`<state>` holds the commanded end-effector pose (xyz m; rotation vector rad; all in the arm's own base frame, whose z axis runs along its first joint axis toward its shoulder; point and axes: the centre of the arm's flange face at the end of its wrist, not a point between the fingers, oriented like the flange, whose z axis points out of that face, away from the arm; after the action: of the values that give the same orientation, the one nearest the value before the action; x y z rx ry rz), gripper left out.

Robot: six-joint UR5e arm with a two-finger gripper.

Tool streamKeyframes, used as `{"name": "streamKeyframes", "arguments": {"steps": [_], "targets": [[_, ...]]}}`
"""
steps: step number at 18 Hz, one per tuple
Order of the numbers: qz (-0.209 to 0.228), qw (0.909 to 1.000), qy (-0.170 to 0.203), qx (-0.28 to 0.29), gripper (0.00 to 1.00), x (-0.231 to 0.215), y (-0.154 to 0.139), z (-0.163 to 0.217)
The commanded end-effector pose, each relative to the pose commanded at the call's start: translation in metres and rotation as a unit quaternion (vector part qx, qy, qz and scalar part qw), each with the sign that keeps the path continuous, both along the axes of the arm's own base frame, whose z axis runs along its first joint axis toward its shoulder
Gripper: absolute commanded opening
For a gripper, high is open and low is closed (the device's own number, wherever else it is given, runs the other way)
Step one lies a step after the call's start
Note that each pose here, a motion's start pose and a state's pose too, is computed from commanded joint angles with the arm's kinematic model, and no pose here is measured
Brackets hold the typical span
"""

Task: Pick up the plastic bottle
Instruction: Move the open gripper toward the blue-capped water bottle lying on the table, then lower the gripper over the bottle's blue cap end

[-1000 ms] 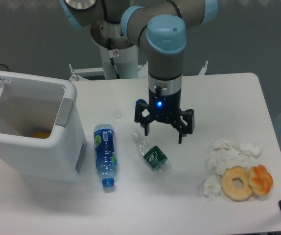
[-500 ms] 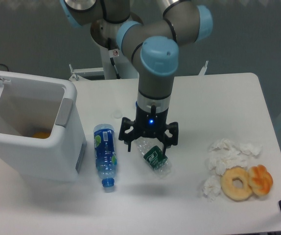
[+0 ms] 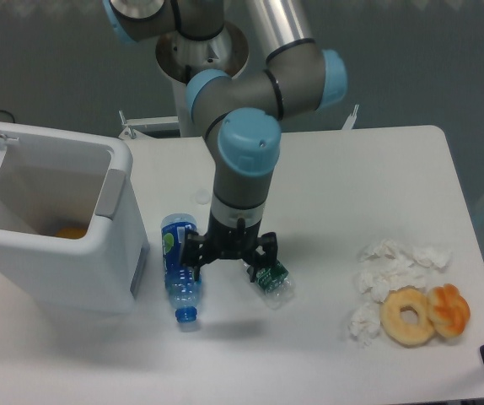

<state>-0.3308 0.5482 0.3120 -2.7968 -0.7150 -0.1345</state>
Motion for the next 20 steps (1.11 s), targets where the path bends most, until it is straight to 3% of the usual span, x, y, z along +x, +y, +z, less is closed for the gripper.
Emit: {"name": "streamKeyframes", "arguments": {"steps": [9, 20], "targets": [[-0.033, 0.9982, -0.005, -0.049, 1.0, 0.029, 0.025, -0.049], [-0.04, 0.9979, -0.003, -0.052, 1.0, 0.026, 0.028, -0.055]]}}
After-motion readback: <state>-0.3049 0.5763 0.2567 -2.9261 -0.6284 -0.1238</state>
